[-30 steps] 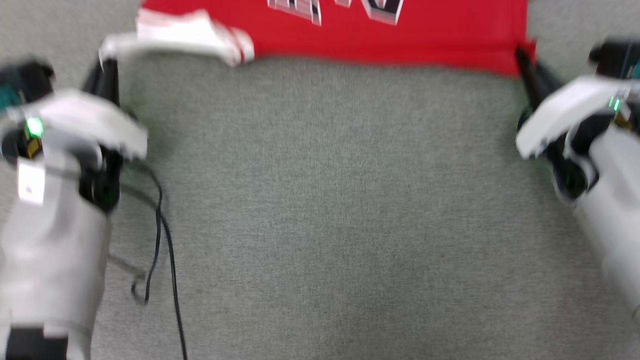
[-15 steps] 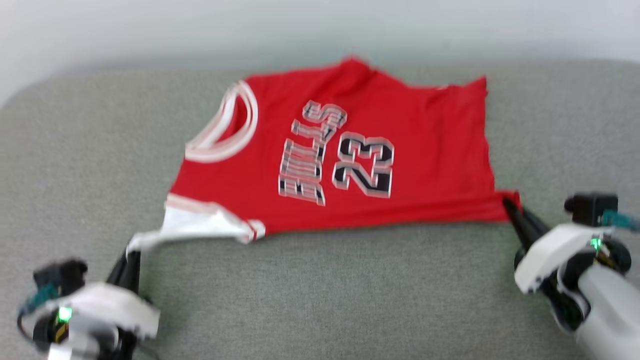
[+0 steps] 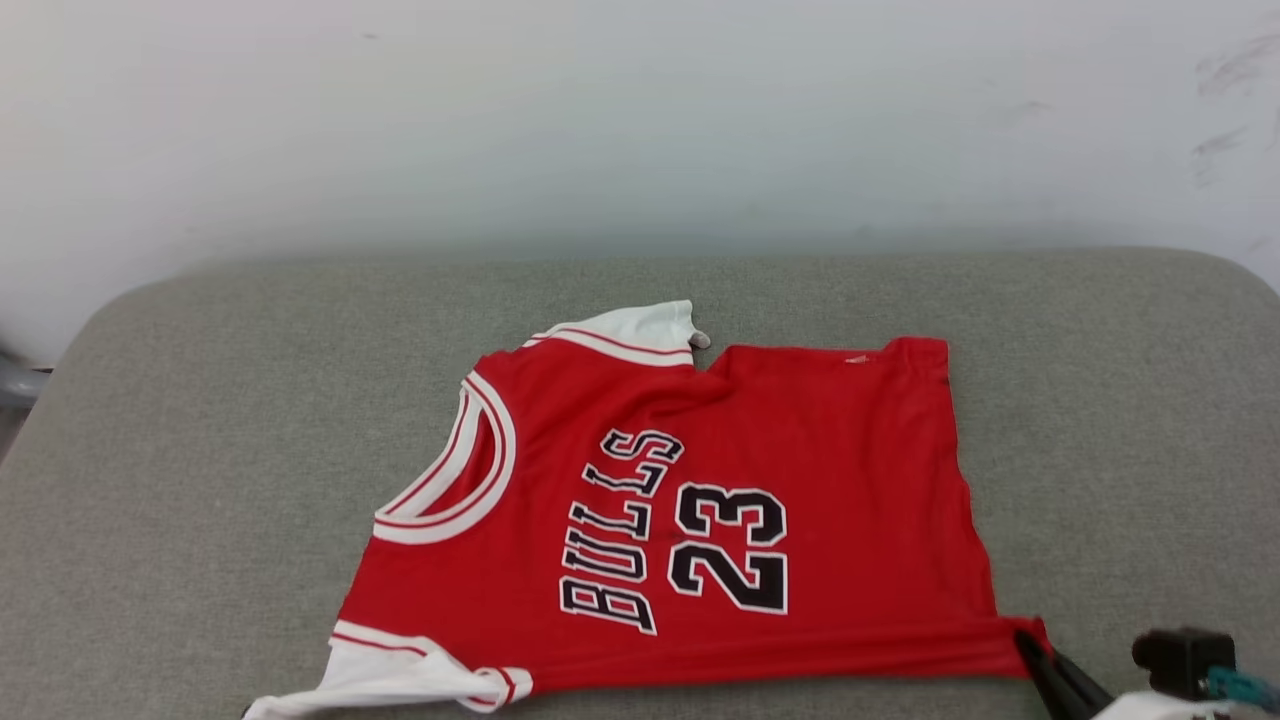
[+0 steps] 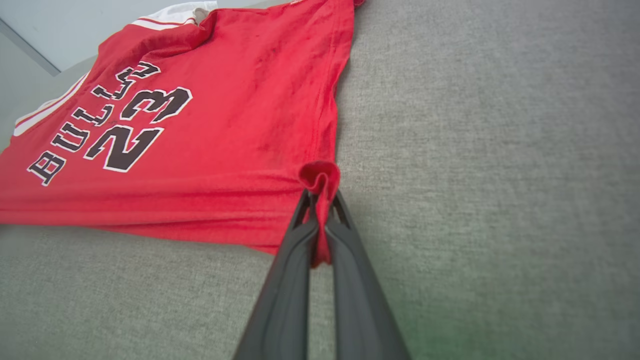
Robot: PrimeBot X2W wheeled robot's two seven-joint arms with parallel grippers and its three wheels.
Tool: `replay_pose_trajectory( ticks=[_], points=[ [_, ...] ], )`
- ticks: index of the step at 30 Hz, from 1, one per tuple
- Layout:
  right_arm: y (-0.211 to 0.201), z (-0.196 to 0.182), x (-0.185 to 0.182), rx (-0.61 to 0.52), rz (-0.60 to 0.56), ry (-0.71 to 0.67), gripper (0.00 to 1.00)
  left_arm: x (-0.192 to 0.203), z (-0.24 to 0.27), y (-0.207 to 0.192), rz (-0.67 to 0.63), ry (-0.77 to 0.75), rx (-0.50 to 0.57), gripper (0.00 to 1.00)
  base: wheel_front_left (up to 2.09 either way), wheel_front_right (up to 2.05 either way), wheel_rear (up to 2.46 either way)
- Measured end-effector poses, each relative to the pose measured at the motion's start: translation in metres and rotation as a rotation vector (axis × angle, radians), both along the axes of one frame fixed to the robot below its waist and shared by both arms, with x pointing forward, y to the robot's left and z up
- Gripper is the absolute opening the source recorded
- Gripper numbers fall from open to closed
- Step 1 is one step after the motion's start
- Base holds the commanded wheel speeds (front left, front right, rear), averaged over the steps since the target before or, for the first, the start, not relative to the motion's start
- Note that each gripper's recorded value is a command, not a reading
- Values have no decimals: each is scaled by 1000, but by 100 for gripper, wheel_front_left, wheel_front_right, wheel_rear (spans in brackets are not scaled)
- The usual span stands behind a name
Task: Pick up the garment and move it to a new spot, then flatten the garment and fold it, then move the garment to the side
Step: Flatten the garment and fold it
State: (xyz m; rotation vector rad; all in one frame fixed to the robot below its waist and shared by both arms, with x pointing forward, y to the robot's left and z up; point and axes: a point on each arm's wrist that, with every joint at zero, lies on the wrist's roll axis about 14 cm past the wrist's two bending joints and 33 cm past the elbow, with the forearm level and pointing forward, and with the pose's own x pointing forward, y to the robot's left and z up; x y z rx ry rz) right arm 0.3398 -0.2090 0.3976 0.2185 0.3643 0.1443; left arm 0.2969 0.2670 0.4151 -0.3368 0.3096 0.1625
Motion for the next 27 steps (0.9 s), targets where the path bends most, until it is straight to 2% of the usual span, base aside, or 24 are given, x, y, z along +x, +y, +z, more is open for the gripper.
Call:
replay_pose_trajectory(
  ticks=[7, 11, 16, 22, 27],
  points=[
    [-2, -7, -30, -9, -14, 14, 0, -19, 7, -5, 8, 28, -22, 0, 0, 0, 0],
    [-2, -2, -30, -16, -18, 19, 0, -8, 24, -13, -34, -9, -10, 0, 0, 0, 0],
    [11, 14, -12, -24, 16, -7, 0, 31, 50, -33, -109, -97, 1, 0, 0, 0, 0],
    [16, 39, 25, -45, 34, -69, 0, 79, 56, -58, -179, -141, 2, 0, 0, 0, 0],
    [16, 30, 42, -54, 39, -36, 0, 111, 45, -71, -216, -139, -9, 0, 0, 0, 0]
  ],
)
